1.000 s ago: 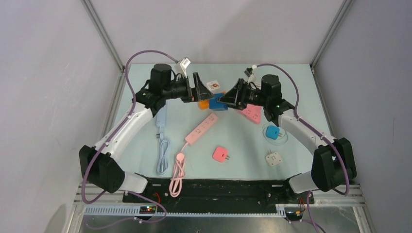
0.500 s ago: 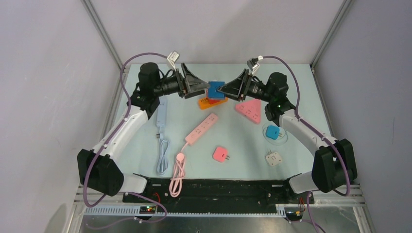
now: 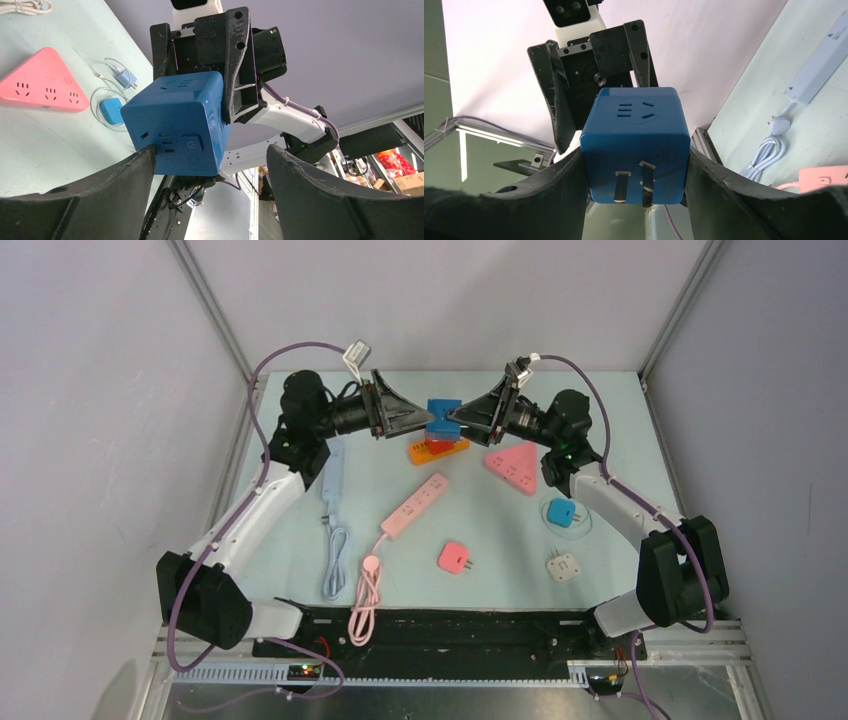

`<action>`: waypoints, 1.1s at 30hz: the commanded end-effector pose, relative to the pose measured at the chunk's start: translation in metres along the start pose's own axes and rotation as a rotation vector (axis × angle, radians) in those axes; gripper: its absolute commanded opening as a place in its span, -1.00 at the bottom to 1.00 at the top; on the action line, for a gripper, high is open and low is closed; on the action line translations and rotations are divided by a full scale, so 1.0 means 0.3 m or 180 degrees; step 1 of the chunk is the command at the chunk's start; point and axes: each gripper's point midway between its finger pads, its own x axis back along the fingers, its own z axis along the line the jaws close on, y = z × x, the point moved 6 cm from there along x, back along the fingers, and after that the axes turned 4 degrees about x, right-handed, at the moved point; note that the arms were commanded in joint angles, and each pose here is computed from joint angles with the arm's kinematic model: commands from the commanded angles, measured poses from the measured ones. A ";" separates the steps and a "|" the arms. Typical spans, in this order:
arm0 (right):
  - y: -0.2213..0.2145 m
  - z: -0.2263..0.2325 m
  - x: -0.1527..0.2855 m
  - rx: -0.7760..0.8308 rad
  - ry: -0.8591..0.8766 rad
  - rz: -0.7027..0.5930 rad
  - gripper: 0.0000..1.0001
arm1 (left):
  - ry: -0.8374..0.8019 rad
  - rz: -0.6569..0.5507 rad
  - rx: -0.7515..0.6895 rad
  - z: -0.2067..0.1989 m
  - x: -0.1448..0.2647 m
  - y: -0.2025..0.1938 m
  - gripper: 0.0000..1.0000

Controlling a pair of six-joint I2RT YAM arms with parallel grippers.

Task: Insert the plug
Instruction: Pick up the plug from the center of the board.

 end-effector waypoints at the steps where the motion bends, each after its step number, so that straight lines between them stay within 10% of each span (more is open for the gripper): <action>1: 0.038 0.106 -0.017 0.0176 0.0270 -0.0122 -0.42 | -0.0189 0.0100 -0.0104 -0.052 -0.012 -0.018 0.61; 33: 0.008 0.129 -0.007 0.0293 0.0314 0.0041 -0.67 | 0.0584 0.0121 0.0186 0.172 -0.060 -0.014 0.59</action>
